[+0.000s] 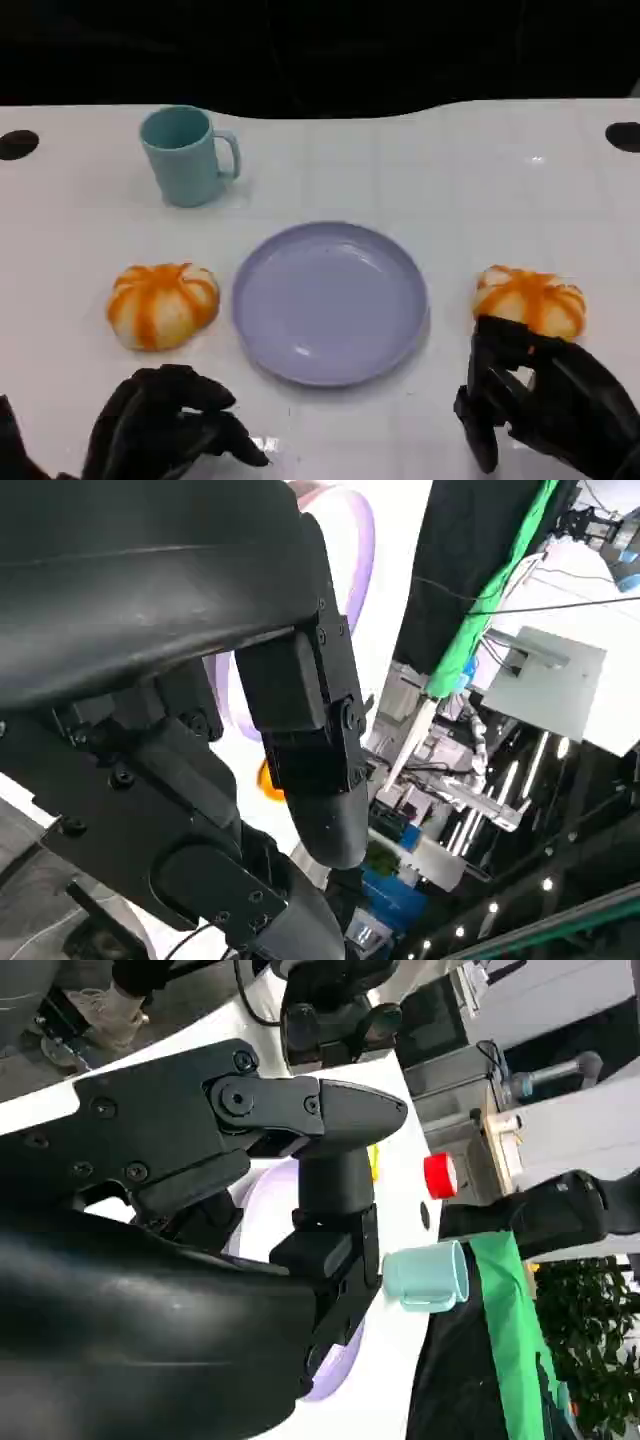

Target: Grasp the bread from the table and place it into the plate.

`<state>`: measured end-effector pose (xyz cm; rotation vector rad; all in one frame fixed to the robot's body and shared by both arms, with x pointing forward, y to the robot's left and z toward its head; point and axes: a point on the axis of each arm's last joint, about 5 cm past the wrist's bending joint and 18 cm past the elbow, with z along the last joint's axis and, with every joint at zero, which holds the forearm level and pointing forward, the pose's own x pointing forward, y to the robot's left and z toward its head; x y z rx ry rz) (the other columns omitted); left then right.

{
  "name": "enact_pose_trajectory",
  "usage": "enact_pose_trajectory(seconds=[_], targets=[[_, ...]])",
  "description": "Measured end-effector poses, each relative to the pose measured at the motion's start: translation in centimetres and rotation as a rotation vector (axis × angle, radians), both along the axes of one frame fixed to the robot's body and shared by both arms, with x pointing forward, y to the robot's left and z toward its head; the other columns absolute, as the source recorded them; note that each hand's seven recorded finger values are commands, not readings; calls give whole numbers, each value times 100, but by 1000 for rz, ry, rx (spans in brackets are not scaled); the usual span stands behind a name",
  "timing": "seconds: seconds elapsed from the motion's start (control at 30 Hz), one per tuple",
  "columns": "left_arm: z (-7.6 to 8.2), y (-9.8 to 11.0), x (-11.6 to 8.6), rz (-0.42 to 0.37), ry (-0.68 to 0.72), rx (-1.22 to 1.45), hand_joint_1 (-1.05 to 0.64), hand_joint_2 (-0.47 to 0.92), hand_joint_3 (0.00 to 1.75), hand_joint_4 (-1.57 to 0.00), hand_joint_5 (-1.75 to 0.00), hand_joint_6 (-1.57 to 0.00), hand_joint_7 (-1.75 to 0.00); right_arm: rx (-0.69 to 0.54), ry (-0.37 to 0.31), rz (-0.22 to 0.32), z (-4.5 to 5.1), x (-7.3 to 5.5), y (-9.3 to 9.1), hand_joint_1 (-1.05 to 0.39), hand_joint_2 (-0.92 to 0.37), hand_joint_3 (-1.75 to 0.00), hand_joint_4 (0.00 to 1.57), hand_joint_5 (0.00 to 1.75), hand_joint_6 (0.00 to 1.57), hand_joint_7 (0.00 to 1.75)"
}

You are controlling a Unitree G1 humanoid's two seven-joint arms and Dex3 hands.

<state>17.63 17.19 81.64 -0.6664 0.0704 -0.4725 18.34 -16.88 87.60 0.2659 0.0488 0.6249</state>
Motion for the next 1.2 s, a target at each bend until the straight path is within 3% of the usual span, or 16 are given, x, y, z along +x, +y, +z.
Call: enact_pose_trajectory(seconds=[0.77, 0.87, 0.93, 1.1, 1.2], targets=[[1, 11, 1, 8, -1, -5, -95, 63, 0, -157, -40, -157, -14, 0, -10, 9, 14, 5, 7, -63, -92, -45, 95, 175, 72, 175], [0, 11, 1, 8, 0, -6, -95, 63, 0, -157, -41, -157, -14, 2, -11, 10, 14, 4, 7, -62, -92, -46, 92, 175, 66, 175], [0, 11, 1, 7, 1, -7, -95, 63, 0, -157, -41, -157, -15, 7, -13, 11, 15, 5, 5, -63, -92, -44, 82, 175, 51, 173], [0, 10, 1, 6, 1, -7, -96, 63, 0, -157, -42, -157, -16, 26, -58, -1, 46, 33, -30, -62, -92, -37, 55, 174, 38, 134], [0, 10, 1, 6, 1, -7, -96, 63, 0, -157, -42, -157, -16, 25, -112, -13, 93, 83, -55, -62, -92, -37, 42, 162, 29, 121]])
